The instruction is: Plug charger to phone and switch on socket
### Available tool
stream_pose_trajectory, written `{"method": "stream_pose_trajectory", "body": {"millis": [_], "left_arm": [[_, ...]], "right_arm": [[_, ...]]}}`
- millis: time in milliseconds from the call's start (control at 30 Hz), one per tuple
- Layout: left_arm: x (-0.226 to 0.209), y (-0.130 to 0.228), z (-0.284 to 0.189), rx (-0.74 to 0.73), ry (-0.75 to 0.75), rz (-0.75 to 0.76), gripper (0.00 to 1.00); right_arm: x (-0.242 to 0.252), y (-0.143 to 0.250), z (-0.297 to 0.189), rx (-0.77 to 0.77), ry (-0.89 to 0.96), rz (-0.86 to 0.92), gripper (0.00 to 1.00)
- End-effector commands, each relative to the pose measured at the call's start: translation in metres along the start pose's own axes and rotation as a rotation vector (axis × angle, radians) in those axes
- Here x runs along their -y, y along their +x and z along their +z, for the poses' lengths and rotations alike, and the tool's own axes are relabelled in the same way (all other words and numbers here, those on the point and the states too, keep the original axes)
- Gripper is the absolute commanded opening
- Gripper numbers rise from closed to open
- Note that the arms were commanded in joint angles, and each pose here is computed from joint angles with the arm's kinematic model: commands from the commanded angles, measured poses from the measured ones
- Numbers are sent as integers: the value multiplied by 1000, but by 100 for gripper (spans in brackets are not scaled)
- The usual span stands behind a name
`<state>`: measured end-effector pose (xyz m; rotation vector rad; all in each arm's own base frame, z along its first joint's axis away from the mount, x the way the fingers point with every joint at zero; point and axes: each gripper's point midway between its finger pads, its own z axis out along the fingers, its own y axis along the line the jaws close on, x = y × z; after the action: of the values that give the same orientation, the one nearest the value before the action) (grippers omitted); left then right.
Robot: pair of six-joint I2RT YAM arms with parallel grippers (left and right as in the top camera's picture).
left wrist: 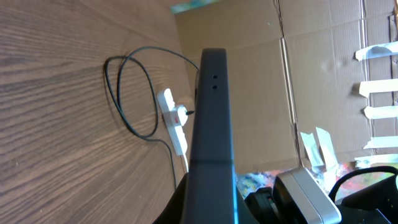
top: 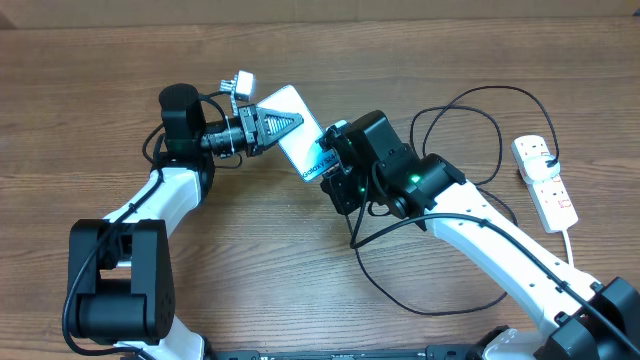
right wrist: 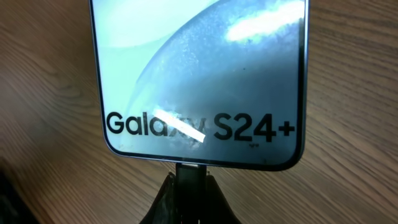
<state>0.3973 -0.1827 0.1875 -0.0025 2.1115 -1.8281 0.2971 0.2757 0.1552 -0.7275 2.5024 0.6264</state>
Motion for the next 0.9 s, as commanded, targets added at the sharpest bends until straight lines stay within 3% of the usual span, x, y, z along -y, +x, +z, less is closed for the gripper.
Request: {"method": "stream_pose_trajectory", "body": {"millis": [0,267,367,467,567,700,767,867], "left_arm": [[16,49,19,-212,105,16,4],[17,51,19,-220,111,19,4],[15,47,19,-199,96,20,4],[11,42,21,-167,73,21,4],[6,36,22,-129,43,14,4],[-4,25,24,-60,-15,-57,4],[-12,19,28,-10,-60,-115,4],[-21,12,41,74,-125,-228,4]], "right_arm": [[-31,-54,-19,183,-120,-43,4],[-31,-55,-19,182,-138,-18,5],[-28,-36,-18,108,-125,8,21],[-27,-27,-21,73,-117,20,29],[-28,-28,-34,93,-113,20,47],[-24,-34,-72,130,-94,38,61],[-18,-34,-97,143,-70,60,79],[-4,-30,-143,170,-9,109,89]]}}
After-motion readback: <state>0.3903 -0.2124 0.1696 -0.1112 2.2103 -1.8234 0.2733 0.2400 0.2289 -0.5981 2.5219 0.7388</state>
